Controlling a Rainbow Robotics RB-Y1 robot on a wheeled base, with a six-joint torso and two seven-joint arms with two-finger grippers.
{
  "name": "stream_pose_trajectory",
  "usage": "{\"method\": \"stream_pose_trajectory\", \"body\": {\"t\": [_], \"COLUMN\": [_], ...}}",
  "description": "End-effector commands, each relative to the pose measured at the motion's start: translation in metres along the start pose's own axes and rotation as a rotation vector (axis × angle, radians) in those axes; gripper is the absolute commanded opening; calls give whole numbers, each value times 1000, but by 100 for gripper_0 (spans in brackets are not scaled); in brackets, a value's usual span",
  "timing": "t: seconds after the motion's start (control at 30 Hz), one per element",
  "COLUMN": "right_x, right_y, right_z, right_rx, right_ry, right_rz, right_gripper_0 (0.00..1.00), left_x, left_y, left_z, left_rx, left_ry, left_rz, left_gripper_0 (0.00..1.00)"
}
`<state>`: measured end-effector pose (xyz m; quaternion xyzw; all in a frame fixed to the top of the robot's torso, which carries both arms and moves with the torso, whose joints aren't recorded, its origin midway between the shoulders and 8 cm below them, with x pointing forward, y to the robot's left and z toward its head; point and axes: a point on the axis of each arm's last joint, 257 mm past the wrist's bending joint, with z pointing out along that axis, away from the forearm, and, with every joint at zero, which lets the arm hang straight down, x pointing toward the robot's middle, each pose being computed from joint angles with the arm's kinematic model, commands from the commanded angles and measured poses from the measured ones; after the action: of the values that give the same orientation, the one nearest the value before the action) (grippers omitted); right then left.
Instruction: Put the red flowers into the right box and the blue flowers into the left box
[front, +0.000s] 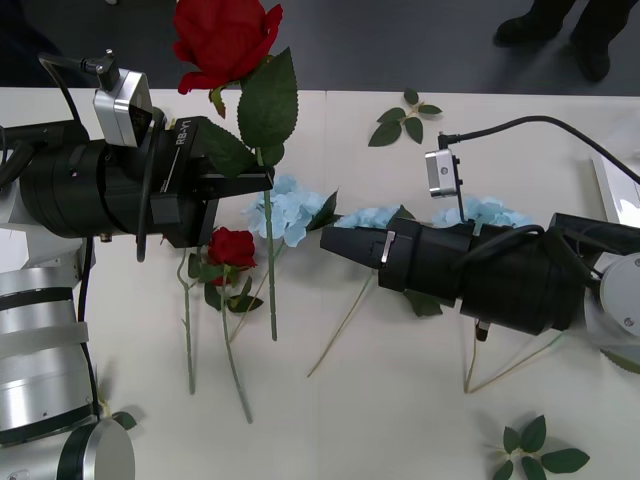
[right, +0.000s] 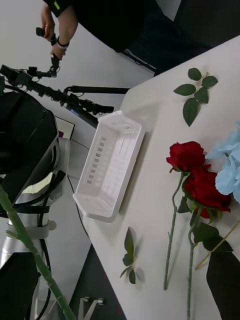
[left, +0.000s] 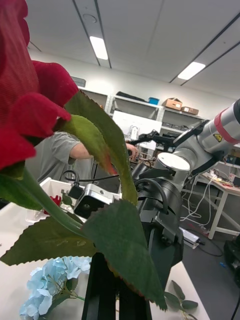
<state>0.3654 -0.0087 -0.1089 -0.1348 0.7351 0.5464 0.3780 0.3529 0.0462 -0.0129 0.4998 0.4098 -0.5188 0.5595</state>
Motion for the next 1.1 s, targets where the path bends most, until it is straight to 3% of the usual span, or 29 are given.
{"method": "stream_pose_trajectory", "body": {"t": [0.03,0.63,1.1], "right_x": [3,53,55], "right_y": [35,74,75], "right_z": [1,26,85], "right_rx": [-65,-182,-210], "right_ry": [4,136,96], "right_rz": [-63,-50,-39], "right_gripper_0": [100,100,100], "left_x": [-12,-12,-12], "left_y": [0,0,0], "left_z": [5,5,5], "left_rx": [6,6,6], "left_ry": [7,7,7], "left_rz": [69,69,69], "left_gripper_0": [0,0,0]}}
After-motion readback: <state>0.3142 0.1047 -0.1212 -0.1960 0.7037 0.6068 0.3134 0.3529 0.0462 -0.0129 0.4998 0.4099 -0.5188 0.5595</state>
